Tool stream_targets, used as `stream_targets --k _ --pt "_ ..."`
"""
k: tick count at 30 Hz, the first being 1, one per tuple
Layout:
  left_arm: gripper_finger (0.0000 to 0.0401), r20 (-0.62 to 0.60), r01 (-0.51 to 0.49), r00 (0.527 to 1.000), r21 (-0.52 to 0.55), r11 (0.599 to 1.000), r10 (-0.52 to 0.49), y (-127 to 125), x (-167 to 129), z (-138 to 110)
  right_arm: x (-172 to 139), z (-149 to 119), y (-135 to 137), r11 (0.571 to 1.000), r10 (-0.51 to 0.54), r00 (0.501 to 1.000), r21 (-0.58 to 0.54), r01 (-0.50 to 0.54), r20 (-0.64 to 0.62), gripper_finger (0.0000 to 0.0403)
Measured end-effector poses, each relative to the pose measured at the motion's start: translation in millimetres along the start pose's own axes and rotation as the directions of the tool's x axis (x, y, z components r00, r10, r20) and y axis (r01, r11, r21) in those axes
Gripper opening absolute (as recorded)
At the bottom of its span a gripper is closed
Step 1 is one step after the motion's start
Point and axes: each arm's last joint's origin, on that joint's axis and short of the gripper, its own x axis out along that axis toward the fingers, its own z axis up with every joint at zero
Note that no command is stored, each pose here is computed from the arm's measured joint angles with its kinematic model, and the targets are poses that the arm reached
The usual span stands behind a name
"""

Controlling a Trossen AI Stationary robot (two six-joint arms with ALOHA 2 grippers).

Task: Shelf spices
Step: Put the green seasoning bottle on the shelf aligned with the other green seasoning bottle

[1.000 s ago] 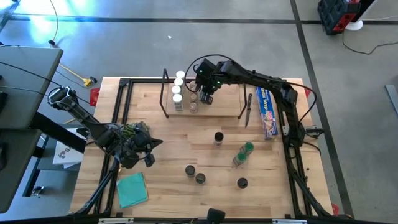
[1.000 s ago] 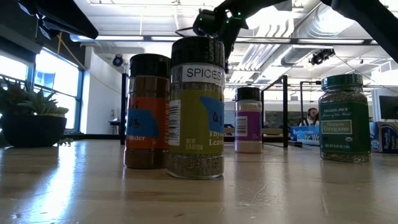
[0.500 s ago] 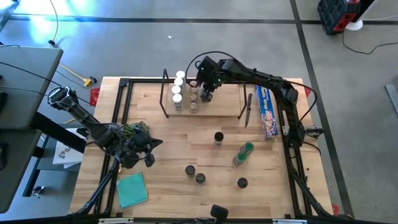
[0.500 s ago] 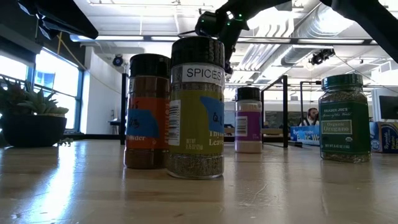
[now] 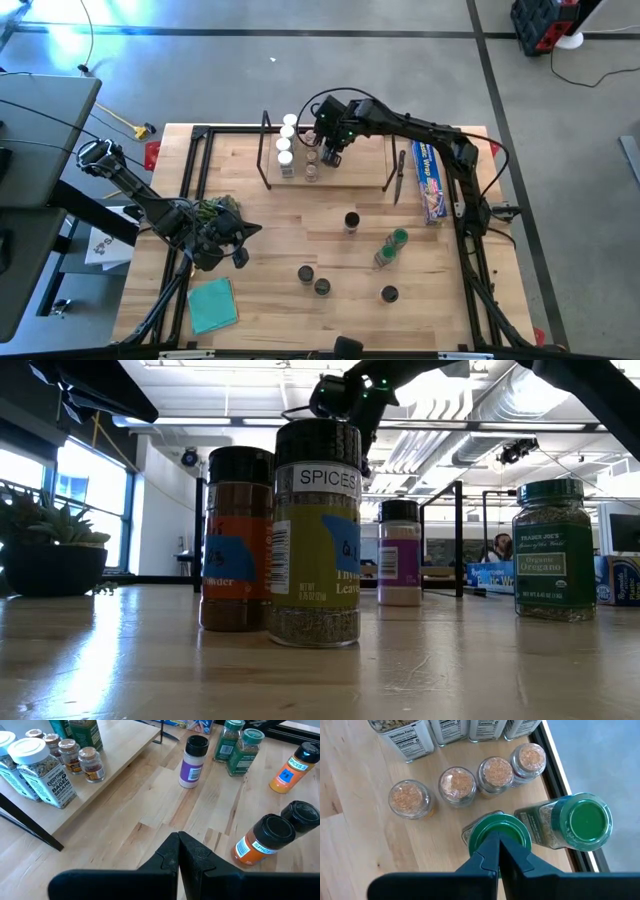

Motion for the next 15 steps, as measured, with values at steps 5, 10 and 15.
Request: stream_targets --k 5,10,15 --pt "0.0 0.0 0.0 1.0 0.0 1.0 0.0 0.0 0.0 0.0 -0.3 -1.4 0.4 1.0 -0.008 1.0 0.007 0.008 -0.016 0.0" --pt "0.0 0.0 0.0 1.0 0.0 1.0 0.0 0.0 0.0 0.0 -0.6 -4.0 0.3 1.0 -0.012 0.999 0.018 0.013 -0.044 0.0" --pt "0.0 0.0 0.0 1.0 0.0 1.0 0.0 0.0 0.0 0.0 -1.2 -5.2 -1.2 0.997 -0.068 0.996 0.024 0.07 -0.062 0.0"
